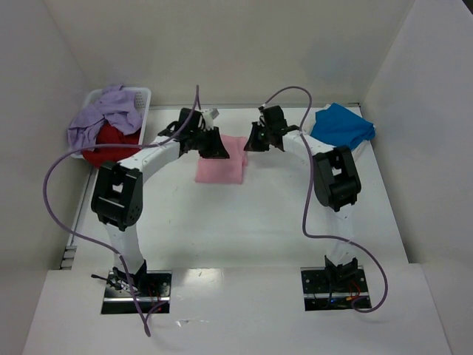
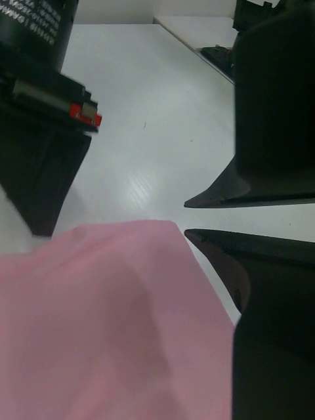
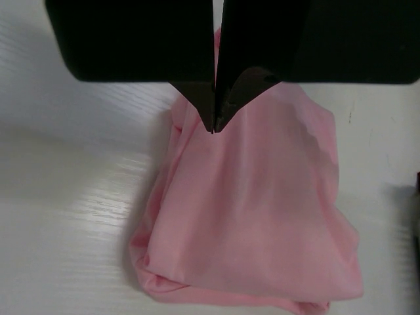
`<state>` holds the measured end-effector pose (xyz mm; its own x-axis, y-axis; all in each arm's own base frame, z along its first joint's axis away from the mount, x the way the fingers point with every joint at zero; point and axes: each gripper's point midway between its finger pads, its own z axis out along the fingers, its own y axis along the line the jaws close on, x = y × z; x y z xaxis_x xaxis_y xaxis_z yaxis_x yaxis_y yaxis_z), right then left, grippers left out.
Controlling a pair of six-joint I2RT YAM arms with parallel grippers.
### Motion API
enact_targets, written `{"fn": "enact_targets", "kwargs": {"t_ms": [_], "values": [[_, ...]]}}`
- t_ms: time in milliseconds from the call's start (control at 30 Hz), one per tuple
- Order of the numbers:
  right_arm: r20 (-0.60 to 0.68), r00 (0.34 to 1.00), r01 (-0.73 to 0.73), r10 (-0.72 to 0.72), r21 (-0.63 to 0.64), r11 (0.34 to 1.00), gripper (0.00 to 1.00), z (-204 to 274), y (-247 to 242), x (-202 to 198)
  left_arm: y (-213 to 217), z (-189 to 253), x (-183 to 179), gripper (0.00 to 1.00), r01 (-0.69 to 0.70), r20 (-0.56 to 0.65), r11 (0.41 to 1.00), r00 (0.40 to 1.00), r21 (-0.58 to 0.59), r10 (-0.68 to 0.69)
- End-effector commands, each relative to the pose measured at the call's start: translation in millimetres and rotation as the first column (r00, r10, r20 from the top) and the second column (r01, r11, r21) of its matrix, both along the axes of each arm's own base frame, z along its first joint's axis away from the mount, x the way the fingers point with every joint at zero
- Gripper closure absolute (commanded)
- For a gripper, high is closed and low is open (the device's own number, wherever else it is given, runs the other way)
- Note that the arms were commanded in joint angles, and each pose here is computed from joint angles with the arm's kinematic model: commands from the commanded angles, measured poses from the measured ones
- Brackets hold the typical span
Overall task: Fold and stack the t-shirts
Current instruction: Smooth out wrinkles on the folded tshirt
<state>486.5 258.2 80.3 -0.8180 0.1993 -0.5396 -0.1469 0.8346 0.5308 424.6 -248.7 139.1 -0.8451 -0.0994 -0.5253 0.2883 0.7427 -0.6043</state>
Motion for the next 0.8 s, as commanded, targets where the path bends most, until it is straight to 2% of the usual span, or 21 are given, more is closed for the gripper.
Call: {"fn": "enact_targets", "kwargs": {"t_ms": [0,133,267,333,500,767], "values": [[0.085,0.996,-0.042,0.037,0.065,0.997,0.97,20,25,20,-37,-4,-9,0.74,0.095,0.014,0.995,0.995,-0.043,-0.094],[0.083,0.996,-0.042,0.037,0.065,0.997,0.97,16,30,32,-58,-22,-18,0.80,0.102,-0.015,0.994,0.995,-0.045,-0.103],[0.092,0.995,-0.043,0.037,0.068,0.997,0.97,14,35,43,-53,-57,-11,0.88,-0.012,-0.046,1.000,0.999,0.016,0.013],[0.055,0.998,-0.037,0.034,0.039,0.999,0.97,-6,33,45,-51,-70,-13,0.91,-0.049,-0.049,0.998,0.997,0.042,0.051],[0.032,0.999,-0.042,0.042,0.008,0.999,0.97,-23,34,53,-52,-100,-11,0.92,-0.095,-0.072,0.992,0.992,0.088,0.101],[0.009,1.000,-0.007,0.008,-0.079,0.997,0.97,-49,20,55,-49,-136,-26,0.92,-0.076,-0.149,0.987,0.984,0.139,0.097]]}}
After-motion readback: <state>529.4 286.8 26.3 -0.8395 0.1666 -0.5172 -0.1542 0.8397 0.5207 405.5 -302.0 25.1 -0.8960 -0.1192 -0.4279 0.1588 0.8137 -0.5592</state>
